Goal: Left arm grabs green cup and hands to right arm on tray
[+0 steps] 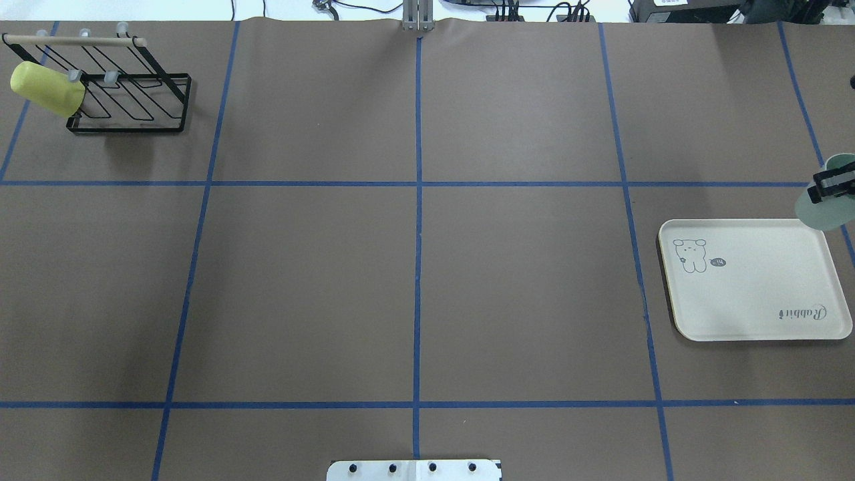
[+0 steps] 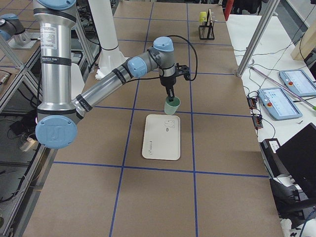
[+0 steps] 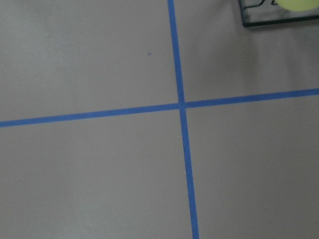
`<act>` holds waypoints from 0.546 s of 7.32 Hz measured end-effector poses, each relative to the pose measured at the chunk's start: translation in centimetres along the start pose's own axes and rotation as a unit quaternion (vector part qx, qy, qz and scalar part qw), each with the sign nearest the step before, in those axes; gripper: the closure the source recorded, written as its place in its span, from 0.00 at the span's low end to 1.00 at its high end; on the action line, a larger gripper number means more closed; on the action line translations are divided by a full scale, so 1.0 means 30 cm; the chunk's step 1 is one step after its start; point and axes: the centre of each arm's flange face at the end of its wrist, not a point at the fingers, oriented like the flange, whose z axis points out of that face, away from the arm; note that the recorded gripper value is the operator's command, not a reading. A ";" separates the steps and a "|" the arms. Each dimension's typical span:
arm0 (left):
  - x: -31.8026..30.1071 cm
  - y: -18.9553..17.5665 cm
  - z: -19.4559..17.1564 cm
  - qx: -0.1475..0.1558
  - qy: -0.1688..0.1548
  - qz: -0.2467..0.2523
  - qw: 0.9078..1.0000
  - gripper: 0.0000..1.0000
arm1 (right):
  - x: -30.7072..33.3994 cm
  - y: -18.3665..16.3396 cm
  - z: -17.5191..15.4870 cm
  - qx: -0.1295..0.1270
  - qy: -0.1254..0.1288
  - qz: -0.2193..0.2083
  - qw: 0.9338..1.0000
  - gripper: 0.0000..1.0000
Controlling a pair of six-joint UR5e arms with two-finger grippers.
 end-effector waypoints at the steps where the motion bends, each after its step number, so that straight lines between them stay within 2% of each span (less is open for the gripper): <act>1: -0.011 0.013 0.008 -0.016 0.001 0.004 1.000 0.00 | 0.059 0.040 0.065 0.001 -0.002 0.004 1.000 1.00; 4: 0.005 0.032 0.019 -0.030 0.048 0.011 0.998 0.00 | 0.167 0.129 0.304 0.012 -0.022 0.032 0.999 1.00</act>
